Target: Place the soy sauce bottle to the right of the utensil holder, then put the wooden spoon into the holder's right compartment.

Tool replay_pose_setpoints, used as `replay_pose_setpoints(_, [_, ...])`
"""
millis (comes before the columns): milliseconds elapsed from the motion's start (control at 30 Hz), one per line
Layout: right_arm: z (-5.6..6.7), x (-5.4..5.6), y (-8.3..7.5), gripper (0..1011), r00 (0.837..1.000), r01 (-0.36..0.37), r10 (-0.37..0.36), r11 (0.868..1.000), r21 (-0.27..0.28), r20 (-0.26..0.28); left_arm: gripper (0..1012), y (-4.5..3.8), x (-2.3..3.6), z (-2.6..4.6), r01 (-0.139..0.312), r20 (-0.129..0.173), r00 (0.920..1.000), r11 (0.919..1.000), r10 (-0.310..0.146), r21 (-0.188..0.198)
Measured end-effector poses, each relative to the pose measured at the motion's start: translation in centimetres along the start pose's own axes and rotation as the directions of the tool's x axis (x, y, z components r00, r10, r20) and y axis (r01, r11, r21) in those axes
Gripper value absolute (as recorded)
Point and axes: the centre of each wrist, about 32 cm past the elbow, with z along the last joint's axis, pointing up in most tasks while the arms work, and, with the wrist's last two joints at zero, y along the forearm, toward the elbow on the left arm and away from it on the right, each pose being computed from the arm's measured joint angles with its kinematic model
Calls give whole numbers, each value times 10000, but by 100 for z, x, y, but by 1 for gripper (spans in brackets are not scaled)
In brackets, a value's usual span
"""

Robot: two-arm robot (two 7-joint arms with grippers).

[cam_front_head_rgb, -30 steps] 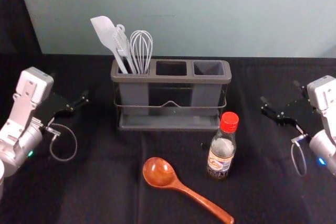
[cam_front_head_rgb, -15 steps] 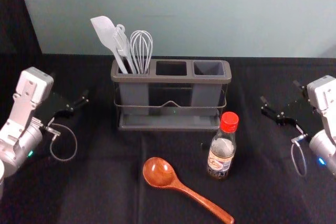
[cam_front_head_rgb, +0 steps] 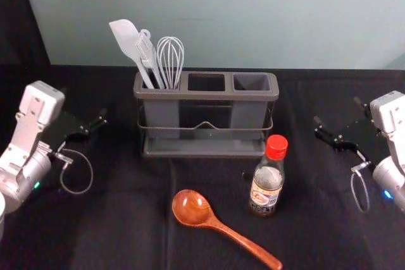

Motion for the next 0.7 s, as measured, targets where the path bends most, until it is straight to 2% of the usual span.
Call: replay_pose_setpoints(700, [0,0,0,1002,10000,-1,1,10000,0,-1,1005,0,0,0,-1,0,10000,10000,1,0])
